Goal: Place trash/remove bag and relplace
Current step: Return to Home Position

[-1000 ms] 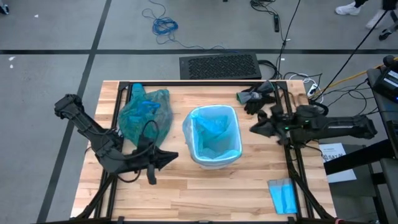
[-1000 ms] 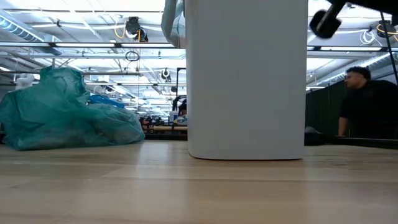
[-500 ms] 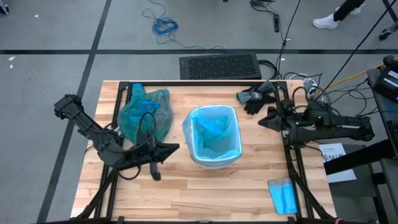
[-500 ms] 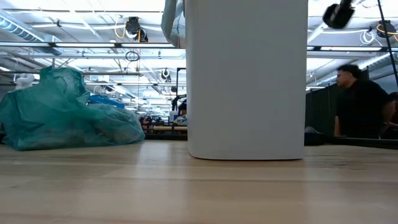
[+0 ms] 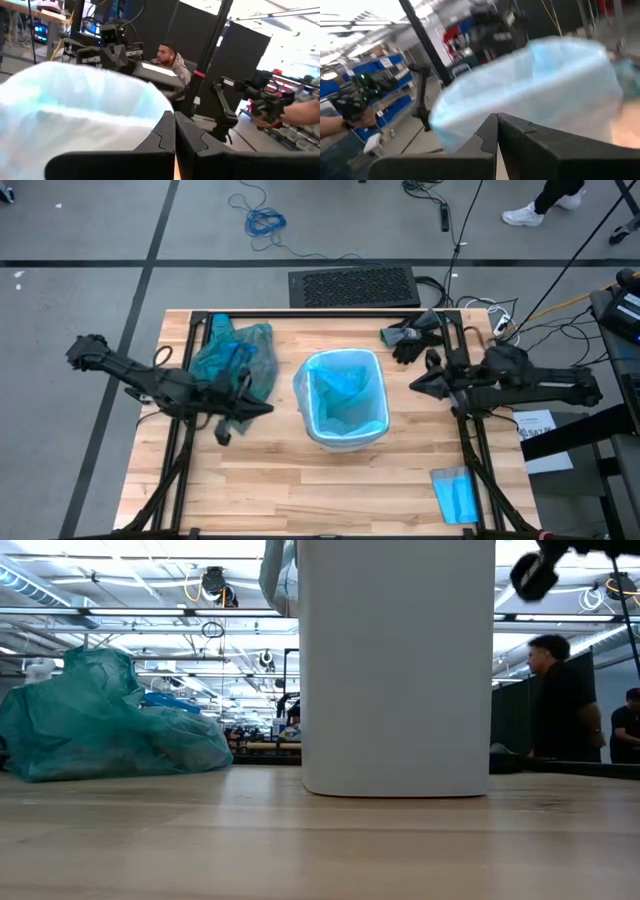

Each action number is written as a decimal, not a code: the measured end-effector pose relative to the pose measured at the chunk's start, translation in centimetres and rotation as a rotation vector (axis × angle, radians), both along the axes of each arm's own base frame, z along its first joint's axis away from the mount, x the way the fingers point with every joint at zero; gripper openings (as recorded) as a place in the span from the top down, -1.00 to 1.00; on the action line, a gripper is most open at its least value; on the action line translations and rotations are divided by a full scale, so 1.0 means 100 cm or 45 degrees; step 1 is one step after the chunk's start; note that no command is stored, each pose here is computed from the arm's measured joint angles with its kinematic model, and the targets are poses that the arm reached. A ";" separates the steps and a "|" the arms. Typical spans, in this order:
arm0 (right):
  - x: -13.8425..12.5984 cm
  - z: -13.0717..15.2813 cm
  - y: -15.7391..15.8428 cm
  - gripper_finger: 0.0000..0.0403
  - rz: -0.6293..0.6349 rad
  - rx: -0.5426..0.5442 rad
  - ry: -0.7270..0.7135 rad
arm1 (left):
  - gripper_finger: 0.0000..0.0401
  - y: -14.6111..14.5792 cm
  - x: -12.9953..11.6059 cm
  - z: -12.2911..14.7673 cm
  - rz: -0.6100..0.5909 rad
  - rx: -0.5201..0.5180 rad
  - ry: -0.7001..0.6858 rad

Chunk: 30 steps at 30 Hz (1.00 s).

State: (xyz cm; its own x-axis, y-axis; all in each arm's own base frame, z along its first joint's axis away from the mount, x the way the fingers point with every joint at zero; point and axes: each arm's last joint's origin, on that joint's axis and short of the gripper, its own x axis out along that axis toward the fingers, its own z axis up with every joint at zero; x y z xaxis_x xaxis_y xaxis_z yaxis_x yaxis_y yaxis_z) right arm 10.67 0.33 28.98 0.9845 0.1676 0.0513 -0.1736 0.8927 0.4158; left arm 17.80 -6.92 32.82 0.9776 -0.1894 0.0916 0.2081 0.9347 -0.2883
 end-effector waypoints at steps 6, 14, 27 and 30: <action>0.004 -0.021 0.000 1.00 -0.003 0.034 -0.071 | 1.00 0.015 -0.037 -0.028 -0.002 -0.029 -0.062; 0.005 -0.073 0.000 1.00 -0.004 0.113 0.032 | 1.00 0.026 -0.062 -0.066 -0.011 -0.110 -0.095; 0.004 -0.114 -0.001 1.00 -0.043 0.164 0.009 | 1.00 0.031 -0.076 -0.131 -0.056 -0.177 -0.237; 0.004 -0.115 -0.002 1.00 -0.055 0.163 0.014 | 1.00 0.031 -0.076 -0.131 -0.055 -0.169 -0.230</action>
